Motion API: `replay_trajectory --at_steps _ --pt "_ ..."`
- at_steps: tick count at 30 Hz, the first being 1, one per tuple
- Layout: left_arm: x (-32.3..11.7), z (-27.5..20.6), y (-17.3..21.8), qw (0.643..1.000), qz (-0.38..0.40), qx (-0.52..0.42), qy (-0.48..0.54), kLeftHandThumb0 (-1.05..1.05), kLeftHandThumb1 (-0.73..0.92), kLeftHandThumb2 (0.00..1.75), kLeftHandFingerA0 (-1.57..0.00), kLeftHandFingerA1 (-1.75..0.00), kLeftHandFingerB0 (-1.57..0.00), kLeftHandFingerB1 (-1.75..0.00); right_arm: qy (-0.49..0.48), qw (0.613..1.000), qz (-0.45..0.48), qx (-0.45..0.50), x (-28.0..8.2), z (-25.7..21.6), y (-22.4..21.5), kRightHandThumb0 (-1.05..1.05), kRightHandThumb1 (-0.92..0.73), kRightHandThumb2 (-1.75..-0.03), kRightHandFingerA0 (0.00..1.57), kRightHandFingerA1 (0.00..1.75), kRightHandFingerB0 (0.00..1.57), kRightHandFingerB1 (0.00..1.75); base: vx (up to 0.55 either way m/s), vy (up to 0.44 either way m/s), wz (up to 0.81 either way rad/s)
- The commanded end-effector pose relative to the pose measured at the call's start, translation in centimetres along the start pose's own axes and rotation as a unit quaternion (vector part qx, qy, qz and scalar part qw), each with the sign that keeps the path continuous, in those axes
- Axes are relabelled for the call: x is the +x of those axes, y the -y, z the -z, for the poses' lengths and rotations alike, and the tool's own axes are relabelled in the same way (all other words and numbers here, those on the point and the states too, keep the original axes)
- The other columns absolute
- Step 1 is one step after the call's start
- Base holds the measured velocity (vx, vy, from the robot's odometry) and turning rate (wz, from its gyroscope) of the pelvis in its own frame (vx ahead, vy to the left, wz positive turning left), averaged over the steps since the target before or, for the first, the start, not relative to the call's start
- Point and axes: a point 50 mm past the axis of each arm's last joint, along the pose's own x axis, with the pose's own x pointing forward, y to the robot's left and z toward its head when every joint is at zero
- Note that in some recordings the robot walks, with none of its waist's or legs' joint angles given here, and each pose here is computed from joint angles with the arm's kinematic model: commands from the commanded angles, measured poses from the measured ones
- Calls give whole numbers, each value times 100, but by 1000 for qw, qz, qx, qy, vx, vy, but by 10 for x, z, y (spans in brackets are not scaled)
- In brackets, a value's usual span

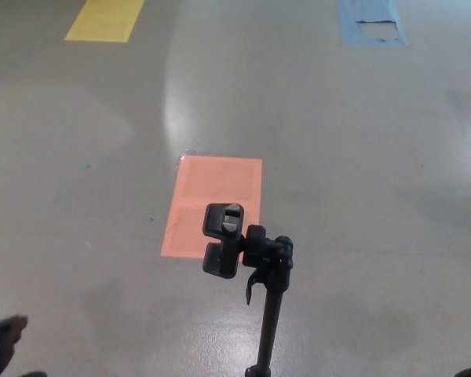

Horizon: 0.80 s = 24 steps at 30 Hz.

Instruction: The robot uses its left hand to grab the top of a phone stand kept on the floor and tilt it upwards to adjust its angle

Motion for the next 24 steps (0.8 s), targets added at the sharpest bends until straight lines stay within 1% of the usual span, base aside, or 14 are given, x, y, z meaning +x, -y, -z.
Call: replay_trajectory --at_steps 1,2,6,7,8,9,10,11,13,14,15,18,19,24 --pt "-7 12 17 998 -5 -47 -37 -74 92 71 -29 -35 -7 -21 -12 999 43 -7 -4 15 3 -28 -63 -65 53 58 31 37 0 0 0" --pt "-8 13 19 997 1 -68 -45 -71 91 69 -27 -34 -10 -21 -17 998 56 -25 -4 15 5 -33 -71 -65 46 46 34 33 0 0 0" --pt "-16 23 32 993 20 -96 -61 -71 90 69 -32 -35 -11 -22 -26 998 52 -30 -6 25 -2 -35 -74 -63 45 50 33 34 0 0 0" --pt "-17 24 34 992 22 -104 -65 -72 73 103 -26 -49 -4 -32 -26 998 51 -25 -6 25 -2 -36 -73 -62 45 50 34 35 0 0 0" --pt "-17 24 36 991 24 -112 -70 -72 73 103 -26 -49 -4 -32 -26 998 51 -20 -5 24 -1 -36 -73 -62 45 50 34 35 0 0 0" --pt "-17 24 37 990 27 -116 -70 -70 89 68 -31 -35 -11 -23 -25 998 51 -17 -5 23 0 -39 -71 -61 51 55 33 36 0 0 0" --pt "-17 24 36 990 28 -119 -70 -70 89 68 -31 -35 -11 -23 -24 998 51 -16 -5 22 0 -39 -71 -61 51 55 33 36 0 0 0" --pt "-19 27 40 990 40 -119 -72 -70 91 69 -28 -35 -10 -21 -26 998 48 -15 -5 24 -2 -43 -54 -92 49 64 30 51 0 0 0" --pt "-22 29 44 989 53 -116 -73 -70 91 69 -28 -35 -10 -21 -29 998 44 -16 -6 28 -4 -43 -54 -92 49 64 30 51 0 0 0" --pt "-23 30 45 989 56 -116 -74 -72 91 69 -27 -34 -10 -22 -31 999 40 -17 -6 28 -5 -38 -68 -63 52 56 37 38 0 0 0" --pt "-24 31 46 988 61 -120 -75 -74 91 69 -25 -33 -10 -22 -36 999 33 -18 -5 27 -6 -41 -69 -60 51 49 37 35 0 0 0" --pt "-25 33 49 987 66 -124 -75 -74 91 69 -25 -33 -10 -22 -41 999 27 -20 -5 29 -8 -41 -69 -60 51 49 37 35 0 0 0" --pt "-28 33 54 985 78 -133 -79 -35 53 110 0 -47 0 -48 -45 999 23 -21 -6 33 -10 -41 -69 -60 51 47 37 35 0 0 0" --pt "-30 37 57 980 86 -155 -88 -35 54 109 0 -48 0 -48 -44 999 15 -23 -6 32 -11 -43 -69 -60 50 47 38 36 0 0 0"
